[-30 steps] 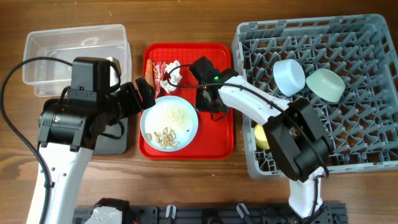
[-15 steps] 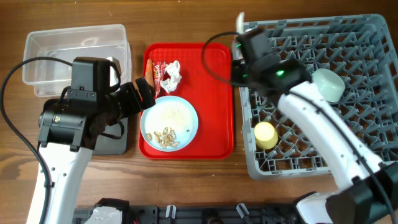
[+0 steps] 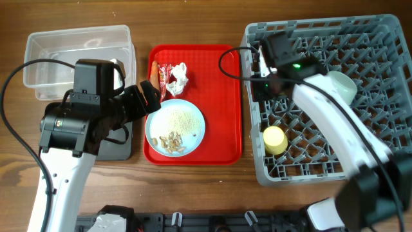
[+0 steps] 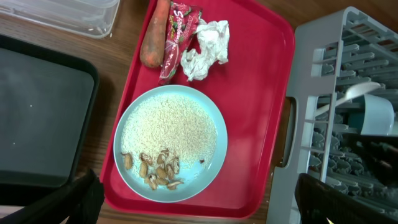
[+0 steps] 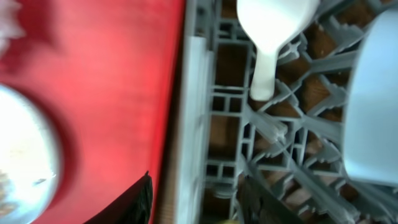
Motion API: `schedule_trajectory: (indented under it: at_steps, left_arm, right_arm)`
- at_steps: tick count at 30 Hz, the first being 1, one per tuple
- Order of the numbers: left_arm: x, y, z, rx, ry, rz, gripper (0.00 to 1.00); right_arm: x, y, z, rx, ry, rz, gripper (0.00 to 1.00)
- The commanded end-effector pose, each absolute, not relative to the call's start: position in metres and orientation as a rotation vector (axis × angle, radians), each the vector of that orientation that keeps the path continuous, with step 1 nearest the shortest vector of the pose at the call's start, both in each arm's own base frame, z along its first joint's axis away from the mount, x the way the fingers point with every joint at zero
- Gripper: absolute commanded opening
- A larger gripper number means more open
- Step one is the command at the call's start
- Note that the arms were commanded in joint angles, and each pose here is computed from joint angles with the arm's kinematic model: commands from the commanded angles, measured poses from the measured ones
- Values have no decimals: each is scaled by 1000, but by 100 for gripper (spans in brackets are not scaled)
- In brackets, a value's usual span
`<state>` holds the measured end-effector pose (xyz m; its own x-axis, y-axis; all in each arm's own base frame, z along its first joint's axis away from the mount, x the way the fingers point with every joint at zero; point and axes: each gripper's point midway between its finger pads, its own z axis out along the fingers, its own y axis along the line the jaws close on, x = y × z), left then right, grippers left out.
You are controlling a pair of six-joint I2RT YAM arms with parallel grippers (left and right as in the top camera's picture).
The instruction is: Sort waste into correct bins and load items into the dishwasher rack
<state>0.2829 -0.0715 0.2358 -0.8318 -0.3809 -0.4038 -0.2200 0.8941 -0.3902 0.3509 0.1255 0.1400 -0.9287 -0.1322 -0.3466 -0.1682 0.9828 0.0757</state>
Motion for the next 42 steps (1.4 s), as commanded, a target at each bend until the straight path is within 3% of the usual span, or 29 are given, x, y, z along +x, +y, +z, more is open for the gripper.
schedule_trajectory:
  at_steps: [1, 2, 3, 6, 7, 8, 9, 12, 20, 23, 33, 42]
  left_arm:
    - [284, -70, 238, -447, 2568, -447, 100]
    - [284, -70, 238, -447, 2568, -447, 100]
    - [284, -71, 238, -448, 2568, -447, 100]
    - [284, -70, 238, -447, 2568, -447, 100]
    - [284, -71, 238, -447, 2568, -447, 100]
    - [284, -70, 238, -448, 2568, -447, 100]
    - [284, -71, 238, -447, 2568, -447, 100]
    - [284, -70, 238, -447, 2568, -447, 100]
    - [284, -70, 238, -447, 2568, -447, 100]
    - [284, -70, 238, -448, 2568, -447, 100]
    - [284, -71, 238, -448, 2568, -447, 100]
    - [284, -70, 238, -447, 2568, -447, 100]
  right_arm:
    - [322, 148, 250, -268, 2501, 432, 51]
    - [309, 155, 270, -294, 2446, 523, 52]
    - [290, 161, 297, -287, 2378, 643, 100]
    - [258, 153, 343, -122, 2265, 774, 99]
    - [254, 142, 351, -79, 2228, 725, 93]
    - [249, 127, 357, -46, 2193, 650, 93]
    - [243, 110, 361, 0, 2167, 573, 100]
    - [226, 77, 361, 77, 2151, 411, 100]
    - [216, 59, 355, -247, 1989, 174, 100]
    - [213, 62, 329, -392, 1869, 160, 100]
    - [221, 52, 195, -331, 1648, 150, 100]
    - [236, 61, 183, -373, 1494, 163, 100]
